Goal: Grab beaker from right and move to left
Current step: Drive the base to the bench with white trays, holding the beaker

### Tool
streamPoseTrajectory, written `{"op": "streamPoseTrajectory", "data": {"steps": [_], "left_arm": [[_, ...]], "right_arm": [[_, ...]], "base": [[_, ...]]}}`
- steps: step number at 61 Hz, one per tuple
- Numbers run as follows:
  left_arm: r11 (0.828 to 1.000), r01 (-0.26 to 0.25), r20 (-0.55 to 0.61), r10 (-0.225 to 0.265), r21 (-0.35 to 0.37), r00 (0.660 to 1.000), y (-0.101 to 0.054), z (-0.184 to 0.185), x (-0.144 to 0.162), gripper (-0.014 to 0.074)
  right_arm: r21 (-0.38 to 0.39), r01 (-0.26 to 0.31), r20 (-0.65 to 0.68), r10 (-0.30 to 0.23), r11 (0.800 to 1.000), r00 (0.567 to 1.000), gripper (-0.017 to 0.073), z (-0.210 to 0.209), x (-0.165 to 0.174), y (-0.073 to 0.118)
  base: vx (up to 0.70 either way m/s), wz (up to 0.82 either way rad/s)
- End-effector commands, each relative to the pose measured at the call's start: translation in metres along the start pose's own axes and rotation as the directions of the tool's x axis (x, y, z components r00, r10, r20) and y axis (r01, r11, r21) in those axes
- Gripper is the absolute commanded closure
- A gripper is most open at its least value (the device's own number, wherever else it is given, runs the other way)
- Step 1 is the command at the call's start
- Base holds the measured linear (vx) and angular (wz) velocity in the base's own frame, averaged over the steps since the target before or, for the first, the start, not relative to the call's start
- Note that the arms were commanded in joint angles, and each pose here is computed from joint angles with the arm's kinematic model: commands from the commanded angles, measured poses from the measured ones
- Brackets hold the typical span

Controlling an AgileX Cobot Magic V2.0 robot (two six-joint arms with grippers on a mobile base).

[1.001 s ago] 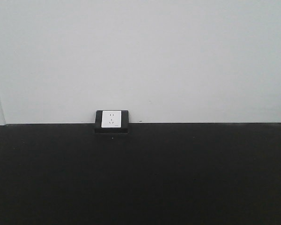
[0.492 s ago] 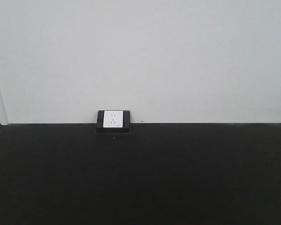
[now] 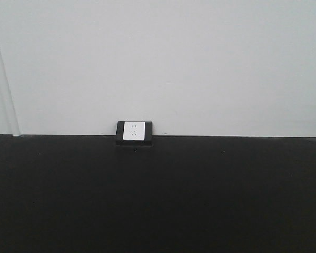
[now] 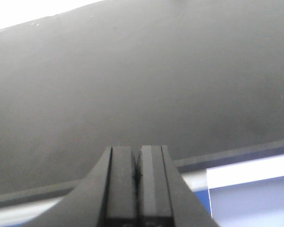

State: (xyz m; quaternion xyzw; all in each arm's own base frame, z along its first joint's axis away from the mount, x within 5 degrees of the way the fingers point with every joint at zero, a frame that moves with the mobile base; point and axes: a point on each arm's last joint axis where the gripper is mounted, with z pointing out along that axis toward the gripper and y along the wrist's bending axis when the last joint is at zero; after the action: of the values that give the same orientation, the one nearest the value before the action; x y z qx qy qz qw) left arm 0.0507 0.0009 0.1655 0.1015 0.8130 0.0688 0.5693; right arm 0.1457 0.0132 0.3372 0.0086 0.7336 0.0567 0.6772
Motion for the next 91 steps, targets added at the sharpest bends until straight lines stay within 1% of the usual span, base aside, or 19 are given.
{"op": "streamPoseTrajectory", "data": {"steps": [1, 17, 38, 63, 91], "left_arm": [[1.000, -0.001, 0.065, 0.002, -0.004, 0.998, -0.0005, 0.0017, -0.0015, 0.0600], [1.000, -0.001, 0.065, 0.002, -0.004, 0.998, -0.0005, 0.0017, -0.0015, 0.0600], [1.000, -0.001, 0.065, 0.002, -0.004, 0.998, -0.0005, 0.0017, -0.0015, 0.0600], [1.000, -0.001, 0.065, 0.002, -0.004, 0.998, -0.0005, 0.0017, -0.0015, 0.0600], [1.000, -0.001, 0.065, 0.002, -0.004, 0.998, -0.0005, 0.0017, -0.0015, 0.0600]], "right_arm": [[-0.048, 0.013, 0.063, -0.010, 0.999, 0.998, 0.0563, -0.0020, -0.0130, 0.0053], [-0.048, 0.013, 0.063, -0.010, 0.999, 0.998, 0.0563, -0.0020, -0.0130, 0.0053], [-0.048, 0.013, 0.063, -0.010, 0.999, 0.998, 0.0563, -0.0020, -0.0130, 0.0053], [-0.048, 0.013, 0.063, -0.010, 0.999, 0.998, 0.0563, -0.0020, -0.0130, 0.0053], [-0.048, 0.013, 0.063, -0.010, 0.999, 0.998, 0.0563, -0.0020, -0.0130, 0.0053]], "base": [[-0.15, 0.12], [-0.19, 0.26], [-0.21, 0.46], [-0.12, 0.65], [-0.01, 0.73]]}}
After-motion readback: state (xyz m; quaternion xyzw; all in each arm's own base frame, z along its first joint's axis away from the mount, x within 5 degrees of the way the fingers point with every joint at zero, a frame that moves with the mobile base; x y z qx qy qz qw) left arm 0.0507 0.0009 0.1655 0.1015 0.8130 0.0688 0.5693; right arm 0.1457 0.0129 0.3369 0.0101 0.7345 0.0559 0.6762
